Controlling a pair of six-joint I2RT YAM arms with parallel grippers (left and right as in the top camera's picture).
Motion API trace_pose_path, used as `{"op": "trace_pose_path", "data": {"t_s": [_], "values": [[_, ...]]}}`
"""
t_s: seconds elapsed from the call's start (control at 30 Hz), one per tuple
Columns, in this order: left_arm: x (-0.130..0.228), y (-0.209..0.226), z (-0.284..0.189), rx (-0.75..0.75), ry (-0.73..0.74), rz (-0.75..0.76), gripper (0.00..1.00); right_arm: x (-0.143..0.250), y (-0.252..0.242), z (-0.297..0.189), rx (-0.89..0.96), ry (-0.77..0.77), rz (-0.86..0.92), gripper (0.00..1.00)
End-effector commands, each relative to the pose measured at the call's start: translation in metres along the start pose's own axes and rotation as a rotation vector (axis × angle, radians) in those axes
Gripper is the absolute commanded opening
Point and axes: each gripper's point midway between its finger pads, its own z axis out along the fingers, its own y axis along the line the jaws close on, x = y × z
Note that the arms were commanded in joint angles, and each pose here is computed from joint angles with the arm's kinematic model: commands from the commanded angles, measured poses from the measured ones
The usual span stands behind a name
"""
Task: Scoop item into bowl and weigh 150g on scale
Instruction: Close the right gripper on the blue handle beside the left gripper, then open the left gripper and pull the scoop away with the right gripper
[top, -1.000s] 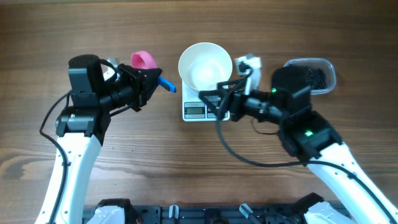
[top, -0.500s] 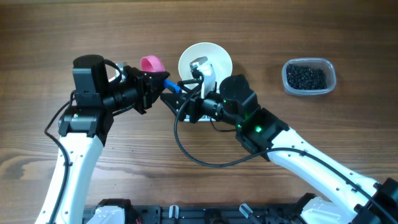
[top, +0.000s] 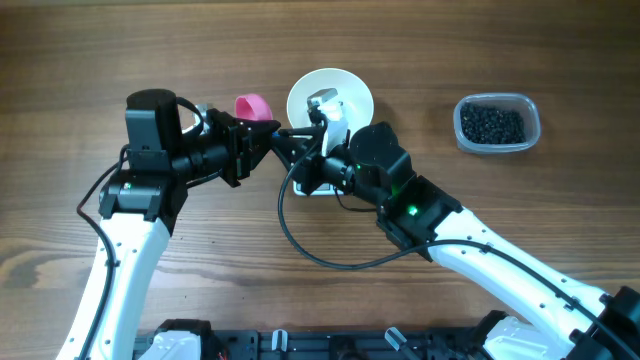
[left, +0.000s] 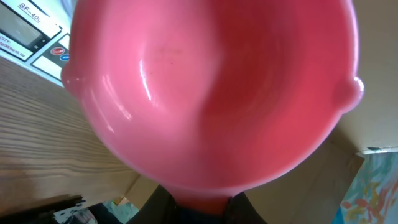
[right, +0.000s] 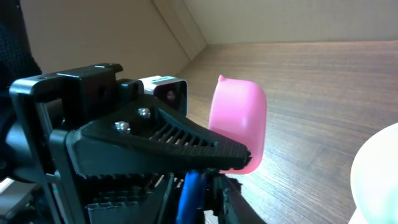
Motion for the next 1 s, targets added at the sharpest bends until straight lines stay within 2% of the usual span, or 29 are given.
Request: {"op": "trace_pose_path", "data": {"t_s": [0.0,0.1,0.2,0.23,0.27,0.3,0.33,0.4,0.47,0.5,0.57,0.7,0.87,0.97], "values": [[0.010,-0.005,-0.002,0.011,0.036,0.009,0.05,-0.005,-0.007,0.003,0.036,-0.011,0.009,0.19],[0.009,-0.005,-0.002,0.011,0.032,0.009,0.05,-0.004,-0.007,0.003,0.038,-0.007,0.010,0.29],[0.009,-0.007,-0.002,0.019,0.031,0.018,0.05,-0.003,-0.006,0.003,0.031,-0.004,0.010,0.29],[0.009,-0.007,-0.002,0.019,0.031,0.018,0.05,-0.003,-0.007,0.003,0.032,-0.003,0.010,0.28],[0.009,-0.007,-0.002,0.019,0.031,0.018,0.06,-0.003,-0.007,0.003,0.032,-0.004,0.010,0.21],[0.009,-0.007,-0.002,0.019,0.031,0.018,0.05,-0.003,-0.007,0.003,0.032,-0.004,0.011,0.05],[0.009,-0.007,-0.002,0.019,0.031,0.018,0.07,-0.004,-0.006,0.003,0.032,-0.005,0.010,0.04],[0.009,-0.007,-0.002,0.019,0.030,0.026,0.27,-0.004,-0.007,0.003,0.036,-0.007,0.010,0.04],[0.006,-0.007,-0.002,0.019,0.017,0.061,0.63,-0.005,-0.008,0.003,0.038,-0.009,0.018,0.04],[0.005,-0.008,-0.002,0.025,0.007,0.118,0.76,-0.006,-0.008,0.003,0.039,-0.013,0.018,0.04],[0.004,-0.014,-0.002,0.043,-0.003,0.335,0.97,-0.011,-0.014,0.001,0.060,0.006,0.055,0.04],[0.004,-0.014,-0.002,0.045,-0.010,0.624,1.00,-0.035,-0.029,-0.013,0.128,0.081,0.059,0.04],[0.004,-0.014,-0.002,0.045,-0.014,0.746,1.00,-0.091,-0.073,-0.070,0.311,0.141,0.053,0.04],[0.004,-0.014,-0.002,0.042,-0.015,0.821,1.00,-0.093,-0.118,-0.118,0.466,0.217,0.087,0.04]]}}
